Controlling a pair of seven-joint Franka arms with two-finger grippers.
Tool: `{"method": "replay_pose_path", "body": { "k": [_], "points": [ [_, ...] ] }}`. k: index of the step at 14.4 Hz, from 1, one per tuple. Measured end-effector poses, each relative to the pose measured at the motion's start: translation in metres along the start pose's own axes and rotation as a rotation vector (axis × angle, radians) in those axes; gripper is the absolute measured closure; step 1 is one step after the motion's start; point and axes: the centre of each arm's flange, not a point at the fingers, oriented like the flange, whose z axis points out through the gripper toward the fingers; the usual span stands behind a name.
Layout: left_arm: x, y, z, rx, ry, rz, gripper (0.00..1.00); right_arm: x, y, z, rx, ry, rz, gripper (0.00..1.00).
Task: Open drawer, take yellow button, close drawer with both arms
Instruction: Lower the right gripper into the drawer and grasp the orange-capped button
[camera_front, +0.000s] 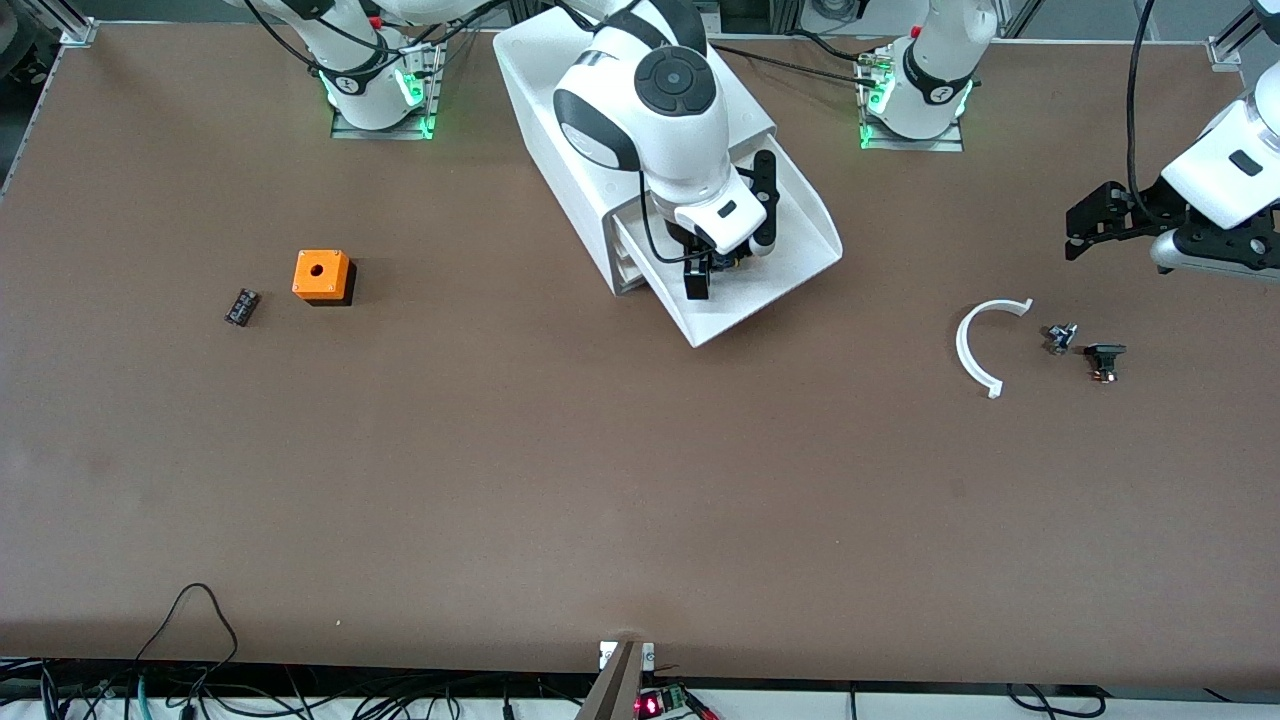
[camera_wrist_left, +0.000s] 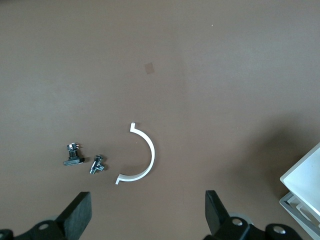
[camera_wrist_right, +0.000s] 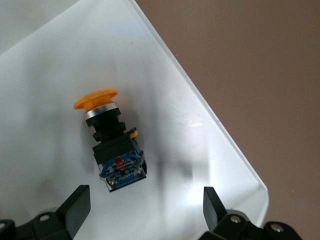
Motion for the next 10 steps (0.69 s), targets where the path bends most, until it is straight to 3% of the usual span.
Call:
{"method": "replay_pose_path", "body": {
  "k": [9, 10],
  "points": [
    [0.0, -0.002, 0.001, 0.0, 0.0, -0.022, 0.0, 0.013, -0.019, 0.02, -0.022, -0.044, -0.04, 0.0],
    [0.001, -0.003, 0.001, 0.0, -0.001, -0.022, 0.0, 0.013, -0.019, 0.021, -0.025, -0.046, -0.041, 0.05]
  ]
}}
